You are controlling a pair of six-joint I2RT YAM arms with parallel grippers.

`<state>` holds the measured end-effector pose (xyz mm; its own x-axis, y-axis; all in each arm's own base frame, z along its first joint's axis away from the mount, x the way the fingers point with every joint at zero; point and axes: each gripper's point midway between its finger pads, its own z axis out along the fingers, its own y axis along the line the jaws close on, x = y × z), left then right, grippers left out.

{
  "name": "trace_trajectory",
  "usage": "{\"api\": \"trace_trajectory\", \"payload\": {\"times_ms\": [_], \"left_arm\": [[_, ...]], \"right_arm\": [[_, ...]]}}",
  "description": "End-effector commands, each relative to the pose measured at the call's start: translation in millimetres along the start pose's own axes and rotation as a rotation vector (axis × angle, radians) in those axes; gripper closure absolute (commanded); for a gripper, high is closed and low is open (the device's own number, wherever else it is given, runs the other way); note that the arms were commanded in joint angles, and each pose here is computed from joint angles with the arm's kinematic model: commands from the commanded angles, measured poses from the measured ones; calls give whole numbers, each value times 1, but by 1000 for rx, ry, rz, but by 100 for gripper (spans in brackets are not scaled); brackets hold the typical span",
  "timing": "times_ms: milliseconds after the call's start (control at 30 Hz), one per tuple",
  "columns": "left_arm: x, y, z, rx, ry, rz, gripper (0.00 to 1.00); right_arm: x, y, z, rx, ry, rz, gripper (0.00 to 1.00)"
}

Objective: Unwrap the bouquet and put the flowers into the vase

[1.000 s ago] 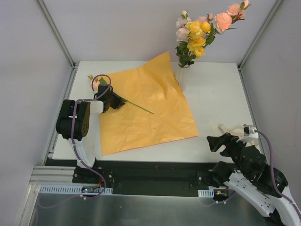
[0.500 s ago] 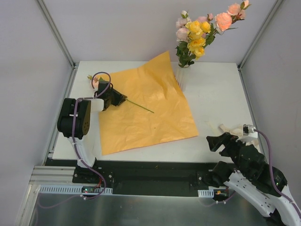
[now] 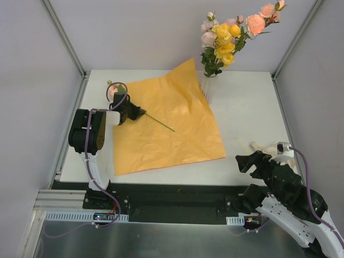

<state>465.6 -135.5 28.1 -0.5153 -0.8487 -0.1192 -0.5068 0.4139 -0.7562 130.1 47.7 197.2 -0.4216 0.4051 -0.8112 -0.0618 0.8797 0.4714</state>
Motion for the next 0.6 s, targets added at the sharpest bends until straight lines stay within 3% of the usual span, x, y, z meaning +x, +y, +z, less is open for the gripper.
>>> {"api": "trace_trajectory", "payload": {"times_ms": [0, 333, 433, 567], "left_arm": [[-6, -31, -18, 83, -1, 89, 100], [1, -116, -139, 341, -80, 282, 100], [7, -143, -182, 440, -105, 388, 100], [40, -183, -237, 650, -20, 625, 100]], "right_arm": [[-4, 0, 1, 29, 6, -4, 8], [-4, 21, 18, 30, 61, -99, 8], [-16, 33, 20, 20, 59, -163, 8], [-44, 55, 20, -26, 22, -246, 6]]}}
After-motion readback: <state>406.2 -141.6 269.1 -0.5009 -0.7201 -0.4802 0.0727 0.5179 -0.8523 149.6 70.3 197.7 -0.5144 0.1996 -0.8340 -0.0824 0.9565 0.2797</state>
